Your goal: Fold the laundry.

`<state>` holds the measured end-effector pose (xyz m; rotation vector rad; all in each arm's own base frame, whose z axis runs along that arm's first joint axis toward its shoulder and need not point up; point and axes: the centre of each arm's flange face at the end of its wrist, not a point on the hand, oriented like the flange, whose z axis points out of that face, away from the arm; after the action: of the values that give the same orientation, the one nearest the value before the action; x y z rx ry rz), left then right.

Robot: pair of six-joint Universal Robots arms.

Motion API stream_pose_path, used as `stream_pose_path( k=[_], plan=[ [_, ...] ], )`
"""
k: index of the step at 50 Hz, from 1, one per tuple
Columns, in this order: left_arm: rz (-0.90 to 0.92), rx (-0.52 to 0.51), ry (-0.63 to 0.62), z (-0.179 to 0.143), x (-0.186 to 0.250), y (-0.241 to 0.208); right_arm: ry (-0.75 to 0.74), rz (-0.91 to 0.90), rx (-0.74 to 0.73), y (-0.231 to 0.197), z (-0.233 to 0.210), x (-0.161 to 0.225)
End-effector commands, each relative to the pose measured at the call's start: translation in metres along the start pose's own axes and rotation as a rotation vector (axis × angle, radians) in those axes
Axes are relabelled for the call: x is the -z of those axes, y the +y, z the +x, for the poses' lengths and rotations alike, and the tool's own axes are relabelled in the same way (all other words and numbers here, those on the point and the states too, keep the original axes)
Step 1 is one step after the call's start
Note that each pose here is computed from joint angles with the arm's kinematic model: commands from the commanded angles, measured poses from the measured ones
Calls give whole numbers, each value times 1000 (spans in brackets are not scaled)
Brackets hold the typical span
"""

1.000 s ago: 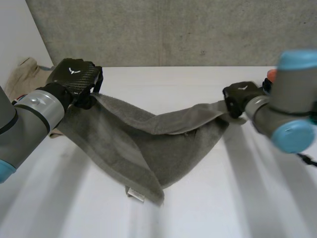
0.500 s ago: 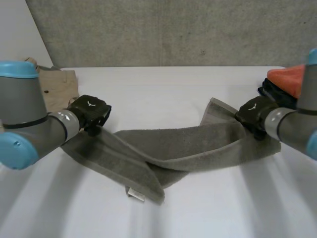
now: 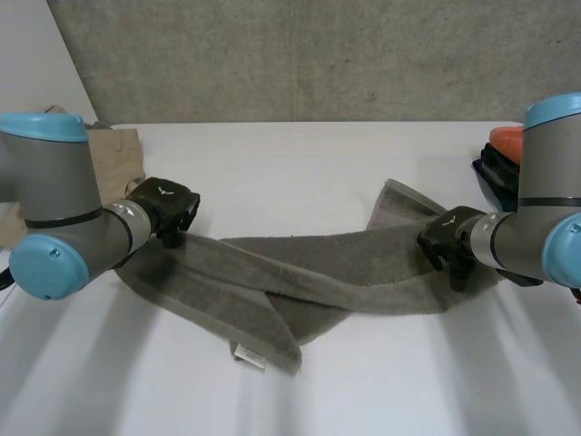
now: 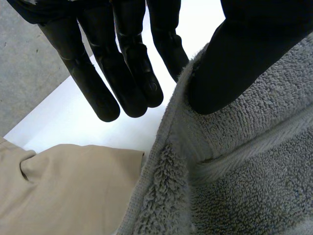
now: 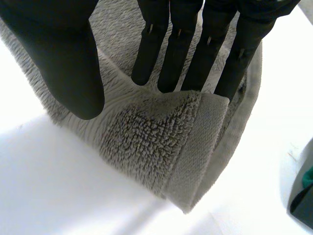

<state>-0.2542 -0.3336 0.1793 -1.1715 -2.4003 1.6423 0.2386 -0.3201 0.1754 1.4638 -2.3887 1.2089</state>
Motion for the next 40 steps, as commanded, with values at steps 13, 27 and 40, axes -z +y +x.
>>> stream_pose_path(
  k=[13, 27, 40],
  plan=[
    [-16, -12, -1, -2, 3, 4, 148, -104, 113, 20, 15, -12],
    [-7, -19, -4, -4, 5, 2, 182, -46, 63, 9, 20, -4],
    [-12, -24, -8, -4, 8, 2, 176, -70, -19, 24, 26, -8]
  ],
)
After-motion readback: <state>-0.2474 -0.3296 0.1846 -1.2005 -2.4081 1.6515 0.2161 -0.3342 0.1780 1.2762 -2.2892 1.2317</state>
